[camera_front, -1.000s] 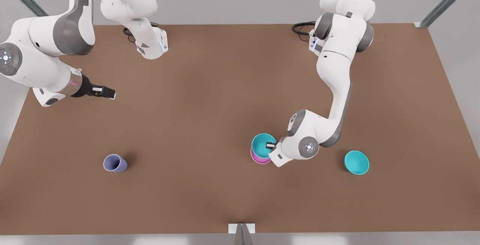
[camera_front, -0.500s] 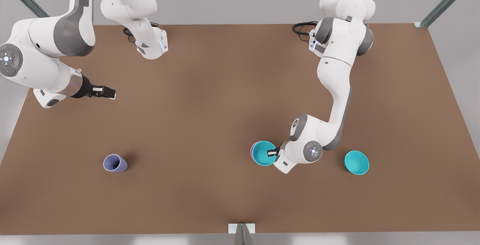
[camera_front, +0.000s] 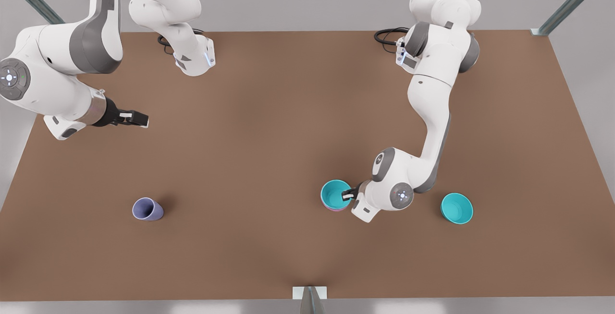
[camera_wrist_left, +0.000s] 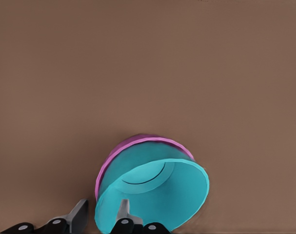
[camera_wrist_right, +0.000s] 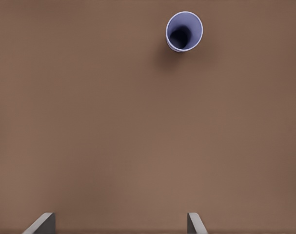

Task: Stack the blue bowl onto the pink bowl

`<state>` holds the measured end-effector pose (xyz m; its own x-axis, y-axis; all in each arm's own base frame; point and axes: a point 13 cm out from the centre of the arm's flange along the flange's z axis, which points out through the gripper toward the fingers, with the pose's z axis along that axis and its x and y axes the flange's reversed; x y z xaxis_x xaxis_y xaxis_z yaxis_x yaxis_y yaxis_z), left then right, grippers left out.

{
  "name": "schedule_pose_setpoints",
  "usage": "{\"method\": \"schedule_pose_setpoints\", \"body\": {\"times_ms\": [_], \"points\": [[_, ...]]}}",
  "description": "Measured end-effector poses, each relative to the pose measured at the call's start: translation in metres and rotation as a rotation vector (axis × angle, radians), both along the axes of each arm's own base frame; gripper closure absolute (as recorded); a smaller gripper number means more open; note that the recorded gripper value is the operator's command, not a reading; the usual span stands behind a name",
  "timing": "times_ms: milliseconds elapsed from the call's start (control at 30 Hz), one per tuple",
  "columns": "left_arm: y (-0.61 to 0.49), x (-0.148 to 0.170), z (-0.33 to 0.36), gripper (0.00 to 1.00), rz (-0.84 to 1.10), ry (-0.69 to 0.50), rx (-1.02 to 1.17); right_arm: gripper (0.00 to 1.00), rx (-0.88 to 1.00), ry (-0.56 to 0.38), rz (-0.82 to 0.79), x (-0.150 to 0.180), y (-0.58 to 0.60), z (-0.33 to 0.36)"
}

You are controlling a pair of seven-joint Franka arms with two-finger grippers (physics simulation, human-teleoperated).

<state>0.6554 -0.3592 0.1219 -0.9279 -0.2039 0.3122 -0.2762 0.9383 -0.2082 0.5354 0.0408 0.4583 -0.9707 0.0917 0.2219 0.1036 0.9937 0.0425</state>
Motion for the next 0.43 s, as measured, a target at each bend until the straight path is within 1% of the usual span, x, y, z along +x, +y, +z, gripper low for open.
{"method": "schedule_pose_setpoints", "body": {"times_ms": [33,67,100,167,200,267,333,367,433], "points": [[0.004,0.002,0.010,0.00,0.004,-0.002,-0.003,0.00,0.000,0.000,0.000,0.000,0.000,0.000],[0.027,0.015,0.049,0.00,0.016,-0.026,0.004,0.00,0.000,0.001,0.001,0.000,0.000,-0.001],[0.062,0.028,0.108,0.00,0.028,-0.072,0.028,0.00,0.000,0.001,0.002,0.000,0.000,-0.001],[0.134,0.031,0.218,0.00,0.052,-0.147,0.100,0.00,0.001,0.001,0.003,0.000,0.000,-0.001],[0.170,0.025,0.255,0.00,0.057,-0.168,0.145,0.00,0.001,0.002,0.003,0.000,0.000,-0.001],[0.221,0.004,0.296,0.00,0.027,-0.170,0.251,0.00,0.002,0.004,0.004,0.000,0.000,-0.002],[0.245,-0.044,0.314,0.00,-0.028,-0.135,0.327,0.00,0.002,0.003,0.005,0.000,0.000,-0.002],[0.250,-0.057,0.318,0.00,-0.051,-0.121,0.340,0.00,0.002,0.003,0.005,0.000,-0.001,-0.002],[0.259,-0.070,0.322,0.00,-0.082,-0.094,0.345,0.00,0.001,0.003,0.005,0.000,-0.002,-0.002]]}}
